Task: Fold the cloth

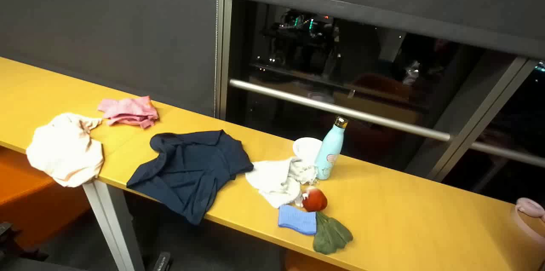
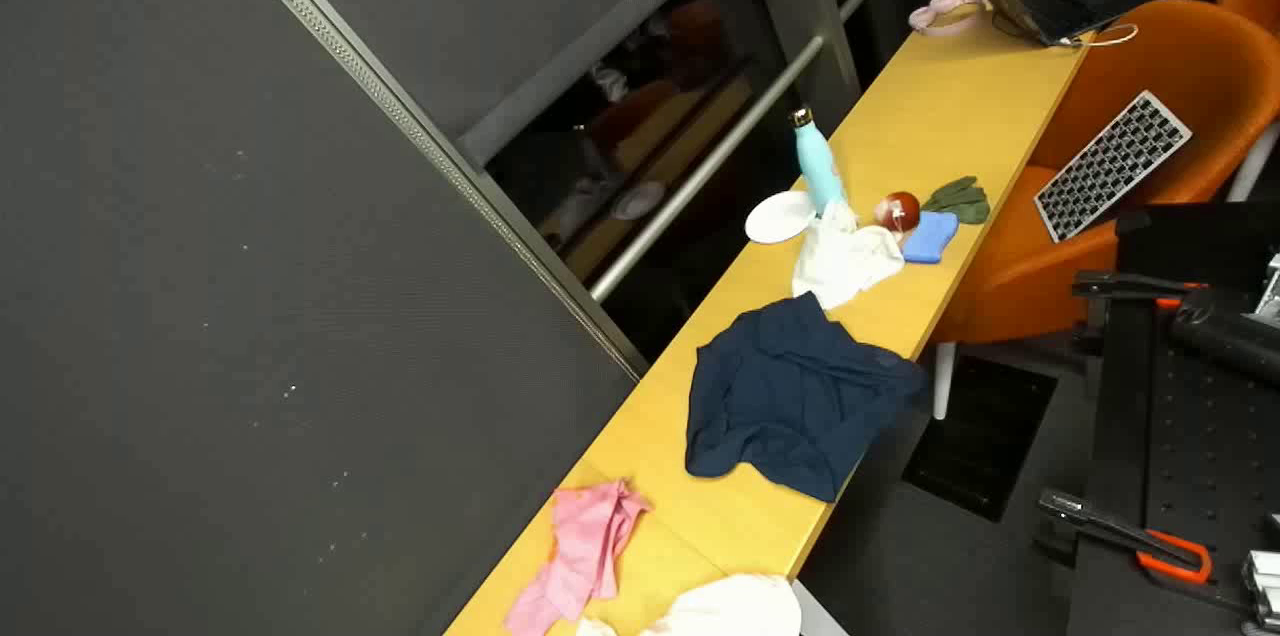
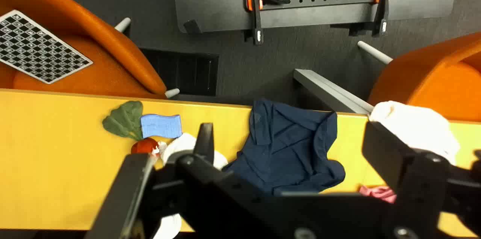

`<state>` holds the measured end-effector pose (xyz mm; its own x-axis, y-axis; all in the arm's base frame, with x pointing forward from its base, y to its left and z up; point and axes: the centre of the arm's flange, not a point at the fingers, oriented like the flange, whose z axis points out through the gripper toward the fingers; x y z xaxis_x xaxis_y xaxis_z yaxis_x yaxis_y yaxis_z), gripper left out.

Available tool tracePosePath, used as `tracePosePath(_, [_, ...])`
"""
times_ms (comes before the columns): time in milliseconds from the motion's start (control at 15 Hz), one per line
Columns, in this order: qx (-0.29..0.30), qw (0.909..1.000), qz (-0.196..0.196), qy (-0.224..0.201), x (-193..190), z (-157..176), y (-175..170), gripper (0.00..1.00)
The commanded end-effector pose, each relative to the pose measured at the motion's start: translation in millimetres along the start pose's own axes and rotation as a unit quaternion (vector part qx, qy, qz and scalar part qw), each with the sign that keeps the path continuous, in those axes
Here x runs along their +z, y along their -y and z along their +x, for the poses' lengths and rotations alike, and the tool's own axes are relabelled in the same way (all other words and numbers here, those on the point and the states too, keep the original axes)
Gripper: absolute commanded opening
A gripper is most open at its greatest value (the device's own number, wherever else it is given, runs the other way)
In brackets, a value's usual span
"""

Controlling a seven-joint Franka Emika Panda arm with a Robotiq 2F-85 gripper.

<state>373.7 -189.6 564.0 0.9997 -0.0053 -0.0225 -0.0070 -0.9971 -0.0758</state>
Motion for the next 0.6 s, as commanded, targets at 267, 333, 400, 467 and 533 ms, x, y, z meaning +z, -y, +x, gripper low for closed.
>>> tracePosePath(267, [0.000, 1.0000, -0.001, -0.002, -1.9, 0.2, -0.2, 1.00])
tracePosePath(333, [0.007, 0.9999, -0.006, -0.015, -2.6, 4.5, -1.5, 1.00])
tracePosePath(400, [0.023, 0.9992, -0.010, -0.031, -3.8, 21.2, -5.6, 1.00])
tracePosePath(467, [0.025, 0.9984, -0.003, -0.050, -2.6, 36.1, -8.7, 1.00])
tracePosePath(533, [0.035, 0.9969, 0.005, -0.071, 0.9, 55.4, -10.3, 1.00])
